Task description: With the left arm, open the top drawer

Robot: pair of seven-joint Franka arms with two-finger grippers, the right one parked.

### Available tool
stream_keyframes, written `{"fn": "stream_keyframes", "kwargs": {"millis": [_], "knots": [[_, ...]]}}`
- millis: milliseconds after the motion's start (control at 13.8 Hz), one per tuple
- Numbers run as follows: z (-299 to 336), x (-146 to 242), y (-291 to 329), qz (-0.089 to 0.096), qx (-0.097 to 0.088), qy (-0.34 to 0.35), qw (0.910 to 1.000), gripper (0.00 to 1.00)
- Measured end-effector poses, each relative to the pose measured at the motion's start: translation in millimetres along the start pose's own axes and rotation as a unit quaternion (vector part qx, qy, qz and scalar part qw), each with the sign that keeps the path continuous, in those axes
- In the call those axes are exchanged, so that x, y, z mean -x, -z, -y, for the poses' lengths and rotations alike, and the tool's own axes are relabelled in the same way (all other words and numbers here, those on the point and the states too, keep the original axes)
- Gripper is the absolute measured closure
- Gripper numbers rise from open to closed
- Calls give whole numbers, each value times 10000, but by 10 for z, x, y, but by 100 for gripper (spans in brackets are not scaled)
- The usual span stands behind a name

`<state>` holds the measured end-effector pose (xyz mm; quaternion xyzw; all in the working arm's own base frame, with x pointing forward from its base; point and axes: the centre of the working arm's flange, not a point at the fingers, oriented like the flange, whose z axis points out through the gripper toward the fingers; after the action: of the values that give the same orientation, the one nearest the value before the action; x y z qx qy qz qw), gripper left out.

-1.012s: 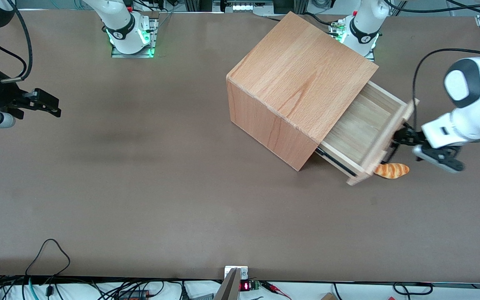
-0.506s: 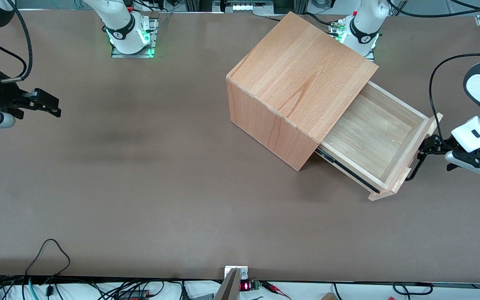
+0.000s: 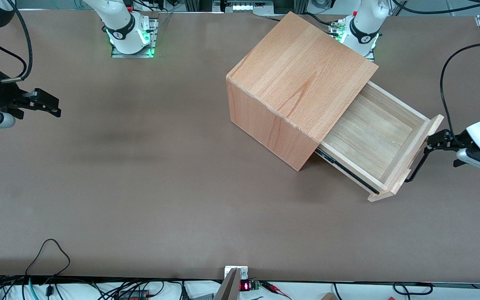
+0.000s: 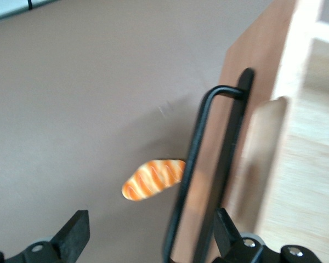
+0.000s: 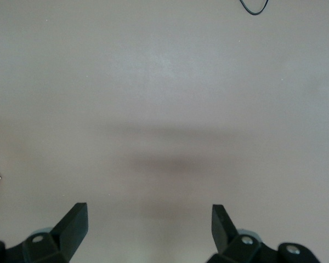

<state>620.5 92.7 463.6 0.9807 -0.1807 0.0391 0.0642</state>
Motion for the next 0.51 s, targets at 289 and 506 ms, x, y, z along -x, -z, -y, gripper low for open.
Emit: {"fn": "stream_keyframes", "kwargs": {"millis": [289,506], "knots": [[-123,50,473,329,-74,580,9977,0],[-361,194,1005,583,-284,1254,9900,0]]}}
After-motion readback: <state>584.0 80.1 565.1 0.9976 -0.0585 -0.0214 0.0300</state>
